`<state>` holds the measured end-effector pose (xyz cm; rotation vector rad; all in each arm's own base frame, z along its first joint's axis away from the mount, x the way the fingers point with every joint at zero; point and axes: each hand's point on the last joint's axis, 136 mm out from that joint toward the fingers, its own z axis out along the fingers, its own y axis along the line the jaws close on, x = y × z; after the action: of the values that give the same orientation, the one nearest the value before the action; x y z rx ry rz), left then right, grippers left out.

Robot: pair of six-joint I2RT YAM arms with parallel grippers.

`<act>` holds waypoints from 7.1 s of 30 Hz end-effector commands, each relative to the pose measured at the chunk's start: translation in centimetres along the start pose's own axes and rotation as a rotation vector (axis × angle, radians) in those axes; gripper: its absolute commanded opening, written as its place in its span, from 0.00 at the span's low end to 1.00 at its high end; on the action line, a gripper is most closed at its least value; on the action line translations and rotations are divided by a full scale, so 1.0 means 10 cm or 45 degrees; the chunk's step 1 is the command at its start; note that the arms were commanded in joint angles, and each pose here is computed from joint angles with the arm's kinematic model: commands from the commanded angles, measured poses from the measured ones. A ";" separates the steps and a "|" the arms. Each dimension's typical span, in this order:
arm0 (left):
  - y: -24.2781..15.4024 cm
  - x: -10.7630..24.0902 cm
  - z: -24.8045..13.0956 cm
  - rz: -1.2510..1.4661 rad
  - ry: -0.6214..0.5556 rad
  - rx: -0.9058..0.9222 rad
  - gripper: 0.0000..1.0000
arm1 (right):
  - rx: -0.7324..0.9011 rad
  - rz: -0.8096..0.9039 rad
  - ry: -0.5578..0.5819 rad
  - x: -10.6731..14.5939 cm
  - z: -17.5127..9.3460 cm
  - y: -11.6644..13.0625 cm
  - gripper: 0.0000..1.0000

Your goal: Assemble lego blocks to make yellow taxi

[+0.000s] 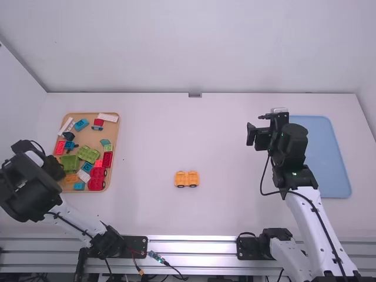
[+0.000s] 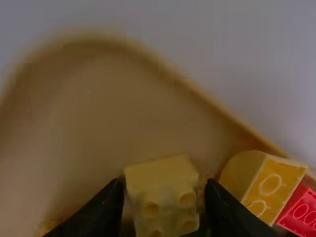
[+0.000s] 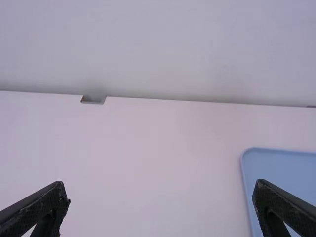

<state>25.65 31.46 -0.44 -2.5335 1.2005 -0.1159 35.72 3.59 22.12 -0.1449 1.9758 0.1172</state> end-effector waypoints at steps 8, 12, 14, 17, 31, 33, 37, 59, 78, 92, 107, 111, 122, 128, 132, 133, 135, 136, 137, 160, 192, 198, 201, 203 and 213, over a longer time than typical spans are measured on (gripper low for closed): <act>0.15 0.07 0.13 -0.015 0.046 -0.007 0.33 | -0.005 -0.001 -0.034 -0.14 -0.03 0.01 0.99; 0.16 0.07 0.13 -0.010 0.041 -0.013 0.28 | -0.006 -0.002 -0.034 -0.14 -0.03 0.01 0.99; 0.16 0.07 0.13 -0.010 0.039 -0.013 0.23 | -0.006 -0.002 -0.035 -0.14 -0.03 0.01 0.99; 0.16 0.07 0.13 -0.014 0.047 -0.011 0.21 | -0.006 -0.003 -0.035 -0.14 -0.03 0.01 0.99; 0.08 0.04 -0.08 -0.020 0.065 -0.104 0.07 | -0.005 -0.003 -0.040 -0.15 -0.03 0.01 0.99; 0.06 0.03 -0.11 -0.021 0.065 -0.109 0.05 | -0.005 -0.002 -0.040 -0.15 -0.03 0.01 0.99; -0.06 -0.04 -0.29 -0.018 0.035 -0.142 0.02 | -0.005 -0.003 -0.039 -0.15 -0.03 0.01 0.99; -0.01 0.42 -1.08 0.182 0.126 -0.008 0.02 | -0.043 0.001 -0.041 -0.15 -0.03 0.06 0.98; 0.65 2.55 -1.66 0.916 0.352 0.219 0.02 | -0.104 0.000 -0.041 -0.15 -0.03 0.15 0.99; 1.32 3.20 -1.63 1.777 0.557 0.186 0.02 | -0.129 -0.001 -0.049 -0.16 -0.04 0.18 0.99; 1.45 2.97 -1.58 2.330 0.288 0.123 0.02 | -0.129 -0.002 -0.052 -0.17 -0.04 0.18 0.99; 1.42 3.07 -1.60 2.747 0.289 0.249 0.01 | -0.128 -0.002 -0.052 -0.17 -0.04 0.18 0.99; 1.41 3.41 -1.70 3.695 0.291 0.734 0.01 | -0.127 -0.008 -0.061 -0.19 -0.04 0.18 0.99; 1.78 3.42 -1.75 4.226 0.537 1.048 0.01 | -0.127 -0.012 -0.085 -0.23 -0.04 0.18 0.99; 1.81 3.41 -1.70 4.292 0.538 1.065 0.01 | -0.127 -0.020 -0.079 -0.22 -0.04 0.18 0.99; 1.83 3.41 -1.68 4.301 0.553 1.060 0.01 | -0.127 -0.020 -0.080 -0.22 -0.04 0.18 0.99; 1.93 3.39 -1.62 4.374 0.629 1.043 0.01 | -0.125 -0.020 -0.082 -0.23 -0.04 0.17 0.99; 1.99 3.38 -1.57 4.413 0.681 1.023 0.02 | -0.122 -0.020 -0.083 -0.23 -0.04 0.17 0.99; 2.05 3.38 -1.53 4.442 0.724 1.009 0.01 | -0.122 -0.020 -0.085 -0.23 -0.04 0.17 0.99; 2.47 3.40 -1.05 4.570 1.008 0.787 0.01 | -0.122 -0.024 -0.107 -0.27 -0.04 0.17 0.99; 1.59 3.99 -2.17 4.385 0.618 0.954 0.99 | -0.088 -0.037 -0.074 -0.21 -0.03 0.10 0.99; 1.76 4.13 -2.43 4.399 0.834 1.513 0.99 | -0.169 -0.001 -0.046 -0.16 -0.04 0.21 0.99; 1.89 4.03 -2.66 4.351 1.016 1.979 0.99 | -0.304 -0.170 -0.044 -0.11 -0.07 0.39 0.99; 1.86 3.97 -2.73 4.249 1.033 2.147 0.99 | -0.425 -0.286 -0.046 -0.06 -0.11 0.56 0.99; 1.88 3.82 -2.38 3.920 0.927 2.600 0.99 | -1.039 -0.810 -0.167 0.64 -0.18 1.32 0.99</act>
<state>32.46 -14.16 13.05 -2.8456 -2.4384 0.8257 31.40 14.39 19.08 -1.0743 1.6725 0.4111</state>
